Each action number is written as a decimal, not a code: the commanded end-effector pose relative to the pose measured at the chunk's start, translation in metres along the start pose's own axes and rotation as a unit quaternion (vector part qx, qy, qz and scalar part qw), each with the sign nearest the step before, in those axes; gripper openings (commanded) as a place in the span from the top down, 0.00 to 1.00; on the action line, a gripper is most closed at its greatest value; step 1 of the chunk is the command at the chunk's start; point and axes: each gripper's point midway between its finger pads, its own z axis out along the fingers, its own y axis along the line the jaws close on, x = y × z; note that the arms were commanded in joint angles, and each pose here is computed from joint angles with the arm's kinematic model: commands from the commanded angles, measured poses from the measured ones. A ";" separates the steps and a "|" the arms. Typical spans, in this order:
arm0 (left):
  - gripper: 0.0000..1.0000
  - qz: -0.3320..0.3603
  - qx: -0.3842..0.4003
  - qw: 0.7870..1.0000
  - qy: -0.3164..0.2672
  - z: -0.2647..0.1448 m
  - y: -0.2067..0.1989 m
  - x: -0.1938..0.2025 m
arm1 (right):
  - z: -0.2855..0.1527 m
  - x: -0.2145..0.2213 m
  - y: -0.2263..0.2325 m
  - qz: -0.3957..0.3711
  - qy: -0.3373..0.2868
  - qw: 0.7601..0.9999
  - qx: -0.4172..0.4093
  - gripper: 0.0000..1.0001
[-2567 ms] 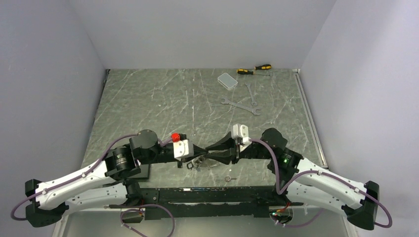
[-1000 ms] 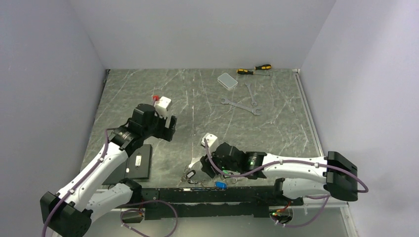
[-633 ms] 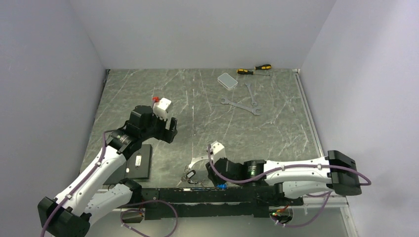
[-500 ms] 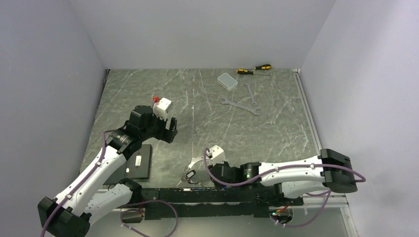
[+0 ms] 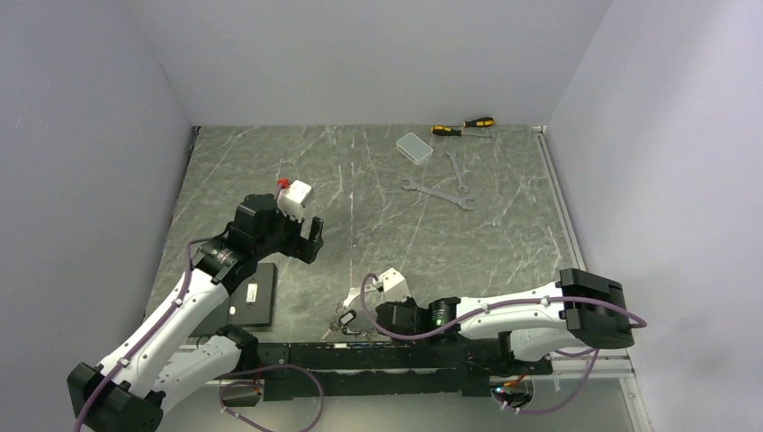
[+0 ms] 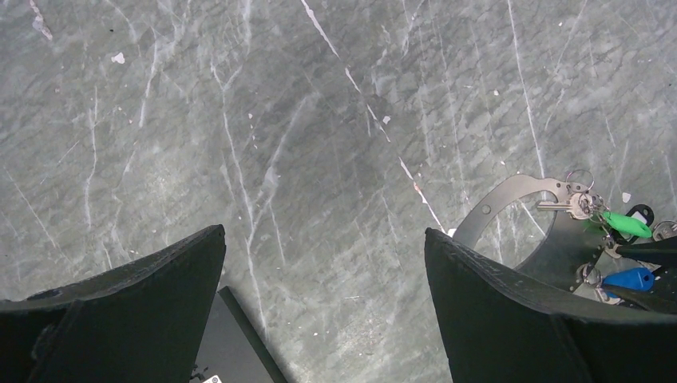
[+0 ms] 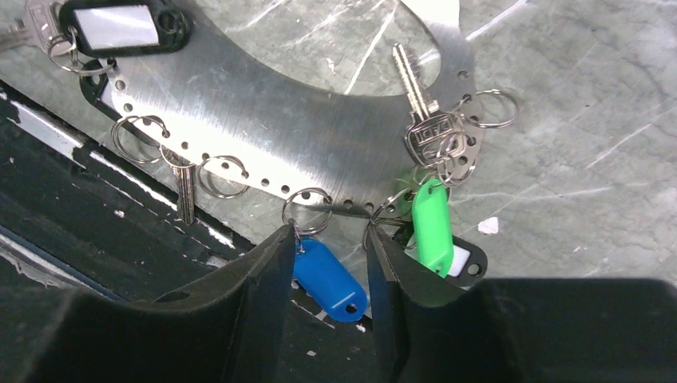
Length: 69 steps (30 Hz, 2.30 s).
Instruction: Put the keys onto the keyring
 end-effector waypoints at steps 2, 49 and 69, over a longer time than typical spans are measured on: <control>0.00 -0.001 0.000 1.000 -0.028 -0.004 0.000 -0.014 | 0.001 -0.009 0.022 0.007 -0.006 0.999 -0.036 0.59; 0.02 0.013 0.006 0.999 -0.051 -0.013 -0.002 -0.020 | 0.004 -0.065 0.050 -0.184 -0.096 0.970 -0.130 1.00; 0.02 0.023 0.028 0.997 -0.067 -0.013 -0.009 -0.021 | -0.002 -0.060 0.013 -0.050 -0.039 0.995 -0.080 0.42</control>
